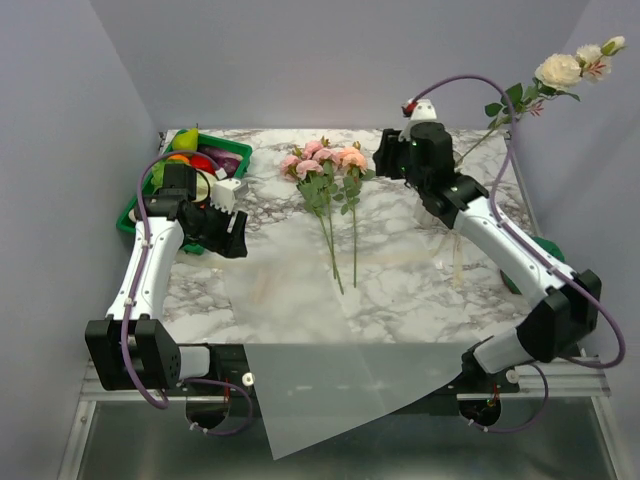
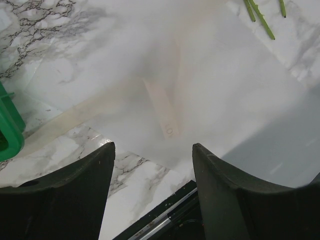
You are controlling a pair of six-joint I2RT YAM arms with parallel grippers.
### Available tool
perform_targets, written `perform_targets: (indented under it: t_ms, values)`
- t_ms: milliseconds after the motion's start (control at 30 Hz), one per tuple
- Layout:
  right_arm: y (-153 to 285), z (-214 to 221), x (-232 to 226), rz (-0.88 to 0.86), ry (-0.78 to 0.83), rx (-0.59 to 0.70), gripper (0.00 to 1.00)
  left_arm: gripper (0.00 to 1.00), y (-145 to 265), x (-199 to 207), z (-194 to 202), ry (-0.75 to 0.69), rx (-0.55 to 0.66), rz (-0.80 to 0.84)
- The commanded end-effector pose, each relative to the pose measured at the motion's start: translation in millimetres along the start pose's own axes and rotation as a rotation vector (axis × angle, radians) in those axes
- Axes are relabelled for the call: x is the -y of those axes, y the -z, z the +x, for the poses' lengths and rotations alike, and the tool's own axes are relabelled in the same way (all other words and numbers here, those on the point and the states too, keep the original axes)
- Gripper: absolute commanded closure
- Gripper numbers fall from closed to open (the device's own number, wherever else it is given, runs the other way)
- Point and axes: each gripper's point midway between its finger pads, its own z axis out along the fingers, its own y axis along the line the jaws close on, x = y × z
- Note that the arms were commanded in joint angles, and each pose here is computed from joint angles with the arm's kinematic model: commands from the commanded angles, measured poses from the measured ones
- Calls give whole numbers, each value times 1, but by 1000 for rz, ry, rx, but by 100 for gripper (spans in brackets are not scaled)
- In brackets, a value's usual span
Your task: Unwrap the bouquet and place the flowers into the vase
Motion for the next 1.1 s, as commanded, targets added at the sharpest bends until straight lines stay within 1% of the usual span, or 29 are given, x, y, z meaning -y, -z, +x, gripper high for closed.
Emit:
perform_targets:
  t_ms: [0, 33, 200, 267, 367, 400, 467, 500, 600, 633, 667, 767, 933, 1067]
  values:
    - [-15, 76, -13, -39, 10, -307, 42, 28, 2, 6, 2, 13, 17, 18]
    - [-25, 98, -14, -37, 17, -369, 42, 28, 2, 6, 2, 10, 18, 17]
    - [-43, 147, -16, -34, 37, -538, 40, 27, 2, 5, 1, 13, 17, 18]
    - [-46, 159, -16, -37, 42, -572, 38, 27, 1, 4, 1, 15, 17, 19]
    - [-55, 176, -17, -41, 43, -610, 30, 27, -1, 3, 1, 14, 15, 20]
    - [-59, 186, -19, -47, 44, -634, 29, 28, -1, 3, 2, 17, 13, 19]
    - [-66, 188, -20, -50, 46, -638, 28, 28, -3, 2, 1, 15, 12, 22]
    - [-70, 203, -19, -42, 48, -674, 29, 28, -3, 2, 1, 17, 12, 22]
    - [-84, 210, -19, -25, 56, -702, 30, 28, -4, 1, 0, 22, 14, 22]
    - [-91, 229, -16, -8, 64, -747, 31, 27, -4, 1, 0, 22, 13, 24]
    - [-100, 220, -18, -2, 67, -730, 31, 27, -5, 1, -1, 21, 19, 23]
    - [-107, 241, -13, 30, 81, -794, 33, 28, -6, 2, 1, 25, 18, 26]
    - [-118, 248, -14, 36, 84, -799, 36, 28, -6, 0, 2, 13, 14, 16]
    - [-120, 258, -14, 36, 87, -827, 39, 28, -5, -2, 1, 8, 11, 9]
